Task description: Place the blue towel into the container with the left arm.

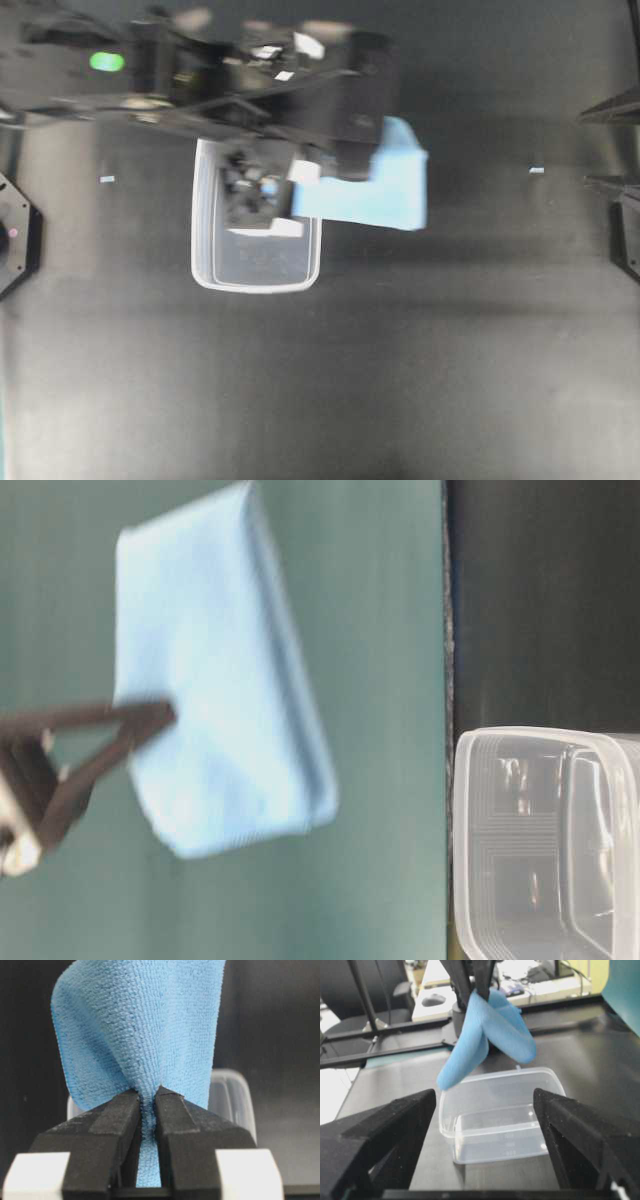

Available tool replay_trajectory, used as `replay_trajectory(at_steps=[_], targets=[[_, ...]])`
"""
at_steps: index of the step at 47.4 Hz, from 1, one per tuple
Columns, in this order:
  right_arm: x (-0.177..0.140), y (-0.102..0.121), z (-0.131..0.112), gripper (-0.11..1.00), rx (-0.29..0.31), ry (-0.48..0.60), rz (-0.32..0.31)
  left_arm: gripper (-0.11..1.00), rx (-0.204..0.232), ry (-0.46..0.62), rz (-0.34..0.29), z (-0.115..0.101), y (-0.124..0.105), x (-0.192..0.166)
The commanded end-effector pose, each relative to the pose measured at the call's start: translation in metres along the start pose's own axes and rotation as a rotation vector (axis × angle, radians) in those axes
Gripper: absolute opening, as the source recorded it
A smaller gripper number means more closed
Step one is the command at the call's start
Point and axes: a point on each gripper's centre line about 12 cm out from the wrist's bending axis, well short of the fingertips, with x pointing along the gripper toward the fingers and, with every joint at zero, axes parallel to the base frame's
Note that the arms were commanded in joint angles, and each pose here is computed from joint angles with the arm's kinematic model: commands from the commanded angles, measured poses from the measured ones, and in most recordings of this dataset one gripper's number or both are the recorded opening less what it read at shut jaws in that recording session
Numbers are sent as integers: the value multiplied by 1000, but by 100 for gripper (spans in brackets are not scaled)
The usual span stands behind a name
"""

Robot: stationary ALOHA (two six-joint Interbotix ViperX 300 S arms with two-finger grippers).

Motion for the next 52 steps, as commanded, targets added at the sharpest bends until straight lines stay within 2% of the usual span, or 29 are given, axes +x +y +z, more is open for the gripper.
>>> replay_trajectory(at_steps=[1, 6, 13, 38, 49, 52], targets=[[1, 0, 4, 76, 3, -13, -1, 6, 0, -15, 5, -15, -2, -17], [1, 0, 4, 76, 5, -14, -1, 6, 1, 28, -1, -34, -5, -13], [1, 0, 5, 76, 6, -17, -1, 6, -3, 55, -5, -47, -6, -7], [1, 0, 4, 76, 6, -16, -1, 6, -4, 59, -2, -51, -4, -1], [1, 0, 4, 76, 6, -17, -1, 6, -32, 79, 3, -59, 0, 3], [1, 0, 4, 76, 6, -16, -1, 13, -33, 77, 4, -60, 0, 2]])
